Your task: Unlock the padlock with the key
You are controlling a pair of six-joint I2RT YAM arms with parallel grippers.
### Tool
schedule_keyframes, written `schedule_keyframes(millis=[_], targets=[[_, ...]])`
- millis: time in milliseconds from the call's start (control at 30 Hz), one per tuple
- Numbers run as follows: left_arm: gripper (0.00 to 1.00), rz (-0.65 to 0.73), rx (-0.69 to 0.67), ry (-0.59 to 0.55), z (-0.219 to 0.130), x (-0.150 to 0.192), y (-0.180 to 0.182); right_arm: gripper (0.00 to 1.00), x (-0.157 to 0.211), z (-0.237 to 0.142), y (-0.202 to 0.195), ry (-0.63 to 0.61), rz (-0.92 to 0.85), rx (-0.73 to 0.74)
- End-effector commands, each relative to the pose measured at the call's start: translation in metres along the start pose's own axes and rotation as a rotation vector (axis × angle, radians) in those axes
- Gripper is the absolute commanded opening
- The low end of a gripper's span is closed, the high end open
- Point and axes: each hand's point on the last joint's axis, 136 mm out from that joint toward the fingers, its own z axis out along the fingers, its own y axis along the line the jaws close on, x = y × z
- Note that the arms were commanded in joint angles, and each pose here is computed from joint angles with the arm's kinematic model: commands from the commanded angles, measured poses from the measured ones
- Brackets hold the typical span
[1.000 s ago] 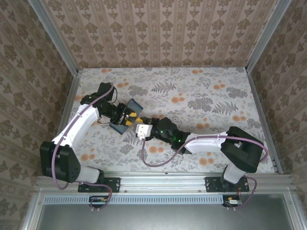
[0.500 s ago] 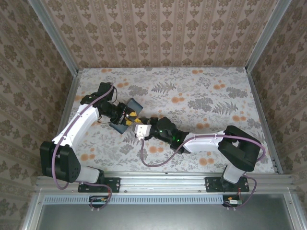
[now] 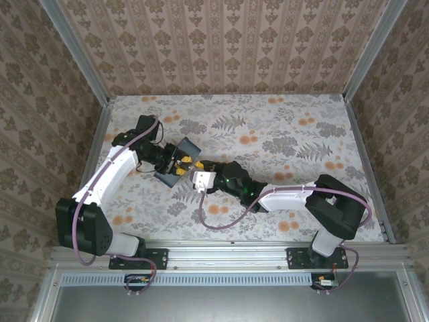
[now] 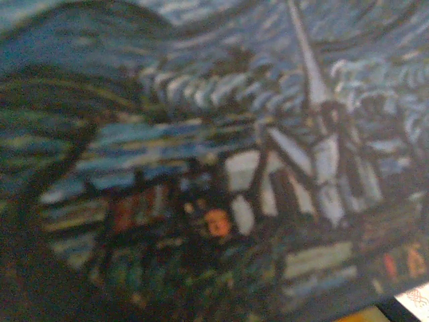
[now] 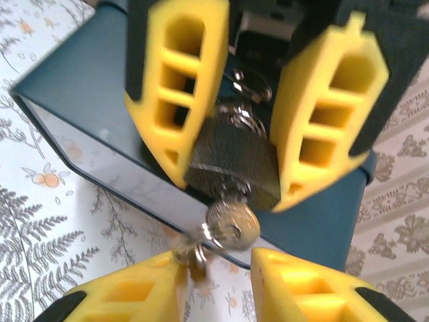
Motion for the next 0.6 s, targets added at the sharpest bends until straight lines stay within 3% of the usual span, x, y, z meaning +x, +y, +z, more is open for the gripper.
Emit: schedule_keyframes(millis=[0,267,567], targets=[[0.0,0.055,0.064,0.021,-0.014,0.011,-0.019,0.29,0.008,0.002,0.002,0.024,-0.013,-0.002],[0.0,0.045,0.051,0.02,-0.012,0.01,-0.015,0.3,-0.013,-0.004,-0.017,-0.045,0.032,0.048],[0.0,0.044,0.048,0.012,-0.012,0.008,-0.015,0.31,-0.026,-0.01,-0.012,-0.083,0.028,0.005]])
